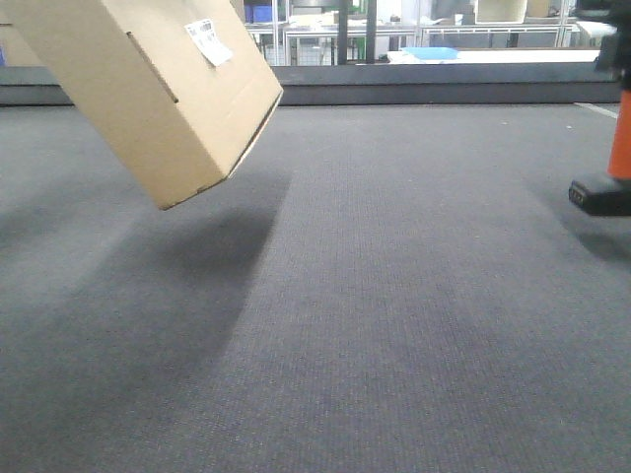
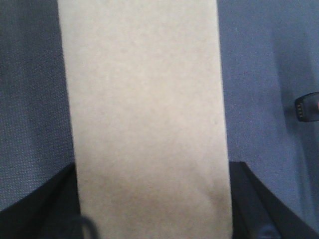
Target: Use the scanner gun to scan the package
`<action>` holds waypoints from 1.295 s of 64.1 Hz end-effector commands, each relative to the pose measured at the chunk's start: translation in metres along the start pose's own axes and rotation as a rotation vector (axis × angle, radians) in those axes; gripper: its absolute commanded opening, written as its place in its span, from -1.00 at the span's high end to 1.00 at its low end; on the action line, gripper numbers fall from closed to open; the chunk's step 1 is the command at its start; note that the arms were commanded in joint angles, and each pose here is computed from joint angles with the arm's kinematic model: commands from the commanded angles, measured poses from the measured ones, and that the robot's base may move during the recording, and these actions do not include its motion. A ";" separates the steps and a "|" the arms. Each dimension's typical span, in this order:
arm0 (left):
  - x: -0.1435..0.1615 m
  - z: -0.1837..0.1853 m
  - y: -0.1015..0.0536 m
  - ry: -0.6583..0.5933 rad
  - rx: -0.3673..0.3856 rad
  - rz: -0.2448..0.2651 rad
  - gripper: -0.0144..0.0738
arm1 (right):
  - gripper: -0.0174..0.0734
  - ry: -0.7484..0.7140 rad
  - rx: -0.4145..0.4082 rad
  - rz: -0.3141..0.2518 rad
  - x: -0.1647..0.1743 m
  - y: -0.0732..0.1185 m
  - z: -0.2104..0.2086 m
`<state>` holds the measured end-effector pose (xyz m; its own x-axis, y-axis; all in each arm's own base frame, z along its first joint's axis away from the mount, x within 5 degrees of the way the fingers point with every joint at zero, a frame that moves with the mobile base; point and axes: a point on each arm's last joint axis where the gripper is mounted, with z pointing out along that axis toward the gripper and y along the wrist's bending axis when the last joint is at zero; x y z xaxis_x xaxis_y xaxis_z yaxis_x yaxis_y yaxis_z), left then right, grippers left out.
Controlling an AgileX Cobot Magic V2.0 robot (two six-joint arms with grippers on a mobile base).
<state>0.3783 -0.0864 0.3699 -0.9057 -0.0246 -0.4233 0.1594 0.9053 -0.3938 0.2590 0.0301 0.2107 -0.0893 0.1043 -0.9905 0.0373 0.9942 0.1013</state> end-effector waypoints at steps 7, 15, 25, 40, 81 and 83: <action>0.000 -0.008 -0.007 -0.024 0.015 0.008 0.92 | 0.97 -0.072 -0.004 -0.008 -0.003 0.001 0.004; 0.000 -0.008 -0.007 -0.024 0.015 0.008 0.92 | 0.97 -0.068 -0.004 -0.008 -0.003 0.001 0.005; 0.000 -0.008 -0.007 -0.024 0.015 0.008 0.92 | 0.97 -0.054 -0.005 -0.008 -0.002 0.001 0.005; 0.000 -0.008 -0.007 -0.024 0.015 0.008 0.92 | 0.97 -0.041 -0.006 -0.008 0.000 0.001 0.005; 0.000 -0.008 -0.007 -0.024 0.022 0.005 0.92 | 0.69 0.027 -0.044 -0.037 0.006 0.005 0.005; 0.000 -0.008 -0.007 -0.024 0.022 0.005 0.92 | 0.52 0.029 -0.044 -0.037 0.006 0.005 0.005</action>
<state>0.3783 -0.0864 0.3699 -0.9057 -0.0246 -0.4233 0.1594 0.9053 -0.3938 0.2621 0.0336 0.2002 -0.1441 0.0756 -0.9867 0.0082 0.9971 0.0752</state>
